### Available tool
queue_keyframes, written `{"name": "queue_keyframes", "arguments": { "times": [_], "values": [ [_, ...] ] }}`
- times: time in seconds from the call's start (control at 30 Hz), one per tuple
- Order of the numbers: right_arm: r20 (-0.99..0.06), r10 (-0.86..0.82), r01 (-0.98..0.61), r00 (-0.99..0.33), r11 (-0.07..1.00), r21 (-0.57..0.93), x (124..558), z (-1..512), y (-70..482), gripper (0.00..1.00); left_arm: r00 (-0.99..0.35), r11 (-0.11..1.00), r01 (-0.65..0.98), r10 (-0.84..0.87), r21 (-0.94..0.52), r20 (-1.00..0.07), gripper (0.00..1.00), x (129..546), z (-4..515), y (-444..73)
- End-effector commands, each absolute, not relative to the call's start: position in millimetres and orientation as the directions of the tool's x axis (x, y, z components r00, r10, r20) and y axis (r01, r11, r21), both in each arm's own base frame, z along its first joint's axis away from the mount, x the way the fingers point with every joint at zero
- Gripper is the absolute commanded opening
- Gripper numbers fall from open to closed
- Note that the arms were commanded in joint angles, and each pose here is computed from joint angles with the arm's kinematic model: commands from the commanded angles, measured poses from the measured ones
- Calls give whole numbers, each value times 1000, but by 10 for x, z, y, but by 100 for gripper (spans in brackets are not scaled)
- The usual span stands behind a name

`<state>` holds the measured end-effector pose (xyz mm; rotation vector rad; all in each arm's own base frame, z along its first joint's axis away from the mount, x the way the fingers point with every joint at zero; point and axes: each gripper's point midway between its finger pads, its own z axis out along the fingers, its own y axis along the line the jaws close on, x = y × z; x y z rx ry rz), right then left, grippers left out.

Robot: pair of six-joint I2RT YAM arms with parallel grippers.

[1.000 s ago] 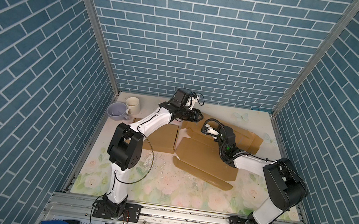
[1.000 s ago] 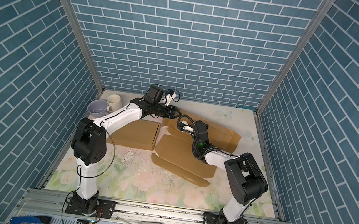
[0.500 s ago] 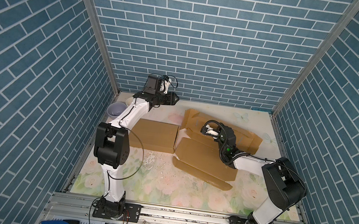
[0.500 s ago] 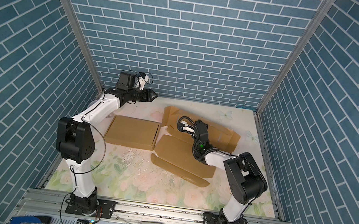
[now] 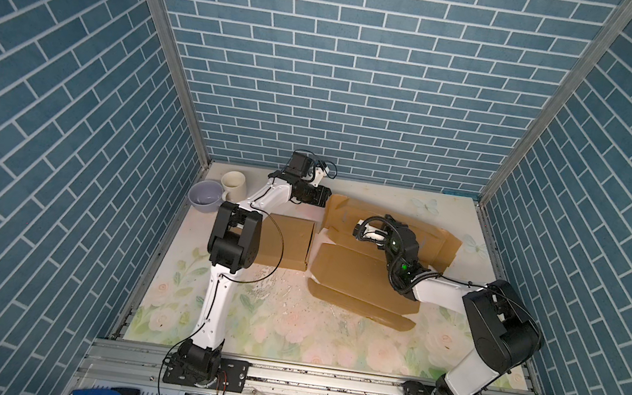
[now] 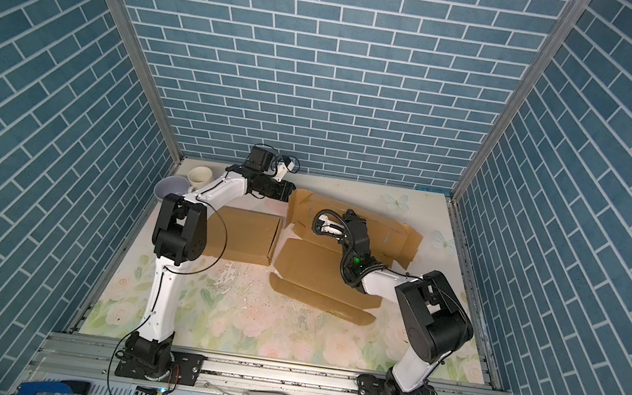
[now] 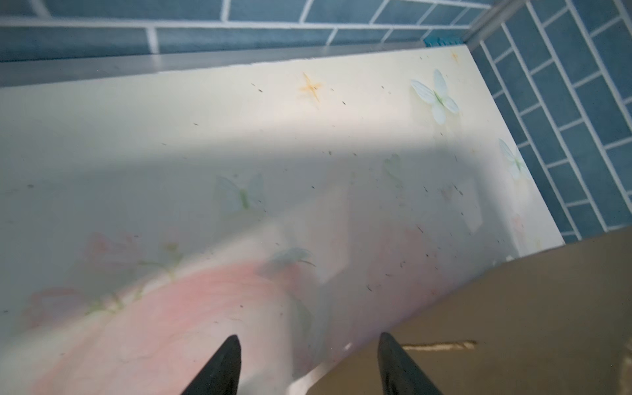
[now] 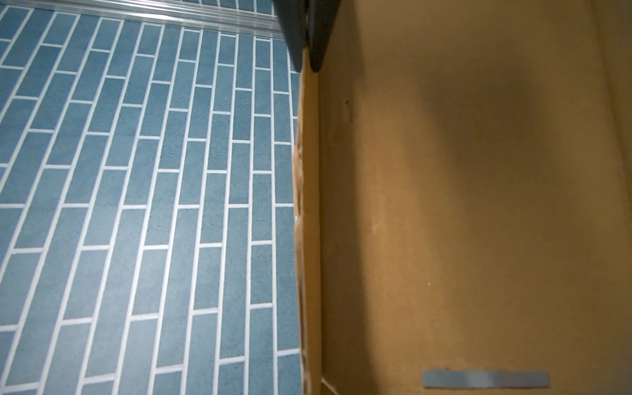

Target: Fold the paper box

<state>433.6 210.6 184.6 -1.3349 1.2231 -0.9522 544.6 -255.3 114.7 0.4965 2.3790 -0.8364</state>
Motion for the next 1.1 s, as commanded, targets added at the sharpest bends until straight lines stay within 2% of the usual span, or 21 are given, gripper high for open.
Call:
{"name": "queue_keyframes", "arguments": {
  "times": [0.0, 0.13, 0.5, 0.9, 1.07],
  "values": [
    [-80, -977, -94, 199, 62, -994, 4270, 2032, 2092, 0, -721, 637, 615, 213, -465, -660, 65, 5205, 1386, -2689],
    [-68, -976, -115, 207, 45, -992, 4207, 1999, 2069, 0, -698, 587, 655, 231, -476, -678, 63, 5014, 1476, -2748],
    [-66, -976, -148, 210, 34, -988, 4133, 1921, 2066, 0, -696, 565, 685, 321, -460, -642, 66, 4605, 1309, -2691],
    [-76, -972, -174, 223, 36, -984, 4106, 1875, 2086, 0, -679, 497, 722, 376, -481, -631, 70, 4370, 1241, -2808],
    [-83, -971, -183, 224, 42, -982, 4107, 1847, 2097, 0, -673, 492, 727, 376, -478, -637, 70, 4403, 1243, -2848]
  ]
}}
